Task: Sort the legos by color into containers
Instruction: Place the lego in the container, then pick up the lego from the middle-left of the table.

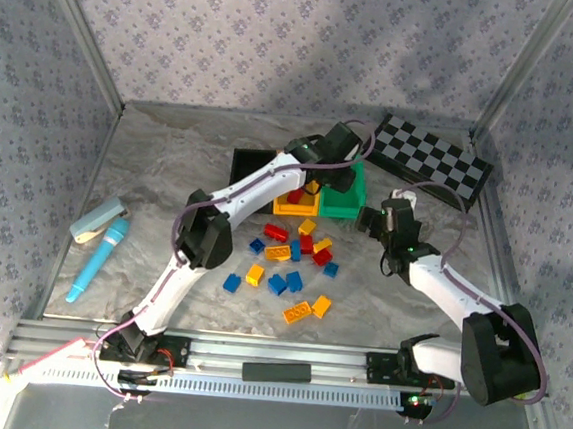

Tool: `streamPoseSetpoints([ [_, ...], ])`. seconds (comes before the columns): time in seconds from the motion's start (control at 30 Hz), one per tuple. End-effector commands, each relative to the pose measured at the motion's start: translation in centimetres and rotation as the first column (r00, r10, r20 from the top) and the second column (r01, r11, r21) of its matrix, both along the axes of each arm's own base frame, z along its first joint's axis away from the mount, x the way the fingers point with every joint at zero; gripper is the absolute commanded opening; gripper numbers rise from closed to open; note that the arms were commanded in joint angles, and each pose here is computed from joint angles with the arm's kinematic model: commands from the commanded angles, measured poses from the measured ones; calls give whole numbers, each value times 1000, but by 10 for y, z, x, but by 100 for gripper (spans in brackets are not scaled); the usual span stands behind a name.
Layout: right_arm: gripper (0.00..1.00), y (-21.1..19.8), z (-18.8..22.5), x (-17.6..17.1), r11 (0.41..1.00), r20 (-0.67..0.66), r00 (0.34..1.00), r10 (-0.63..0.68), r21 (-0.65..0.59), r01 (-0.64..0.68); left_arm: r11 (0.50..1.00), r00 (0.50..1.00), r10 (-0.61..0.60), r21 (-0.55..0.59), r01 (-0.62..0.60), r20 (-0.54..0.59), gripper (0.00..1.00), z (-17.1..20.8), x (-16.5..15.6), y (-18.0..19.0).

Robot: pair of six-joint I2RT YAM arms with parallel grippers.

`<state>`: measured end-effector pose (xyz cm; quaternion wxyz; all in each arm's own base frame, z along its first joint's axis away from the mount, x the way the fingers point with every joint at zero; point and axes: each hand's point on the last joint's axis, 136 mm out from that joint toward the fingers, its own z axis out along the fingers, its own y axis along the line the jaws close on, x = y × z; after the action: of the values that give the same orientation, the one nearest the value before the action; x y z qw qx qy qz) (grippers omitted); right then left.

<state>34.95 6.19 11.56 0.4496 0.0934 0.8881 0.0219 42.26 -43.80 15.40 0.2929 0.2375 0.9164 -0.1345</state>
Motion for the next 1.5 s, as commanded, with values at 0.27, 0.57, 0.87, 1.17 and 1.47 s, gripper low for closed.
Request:
streamPoseSetpoints([
  [0.27,100,3,5,-1,998,18,1000,-4,70,3,1000,1000,-10,-20,10,-2,63,31,-33,27],
  [0.57,100,10,0,2,997,-5,1000,16,71,-15,999,998,-46,-11,46,32,62,24,-106,74],
  [0.87,100,12,-6,3,996,-28,999,22,87,-19,976,974,-207,48,212,-97,61,-25,-195,89],
  [1.17,100,11,-7,3,996,-29,999,19,86,-17,926,931,-295,177,334,-214,61,-74,-238,95],
  [1.47,100,9,-6,2,997,-28,1000,13,79,-11,888,917,-297,275,368,-268,61,-106,-241,98],
])
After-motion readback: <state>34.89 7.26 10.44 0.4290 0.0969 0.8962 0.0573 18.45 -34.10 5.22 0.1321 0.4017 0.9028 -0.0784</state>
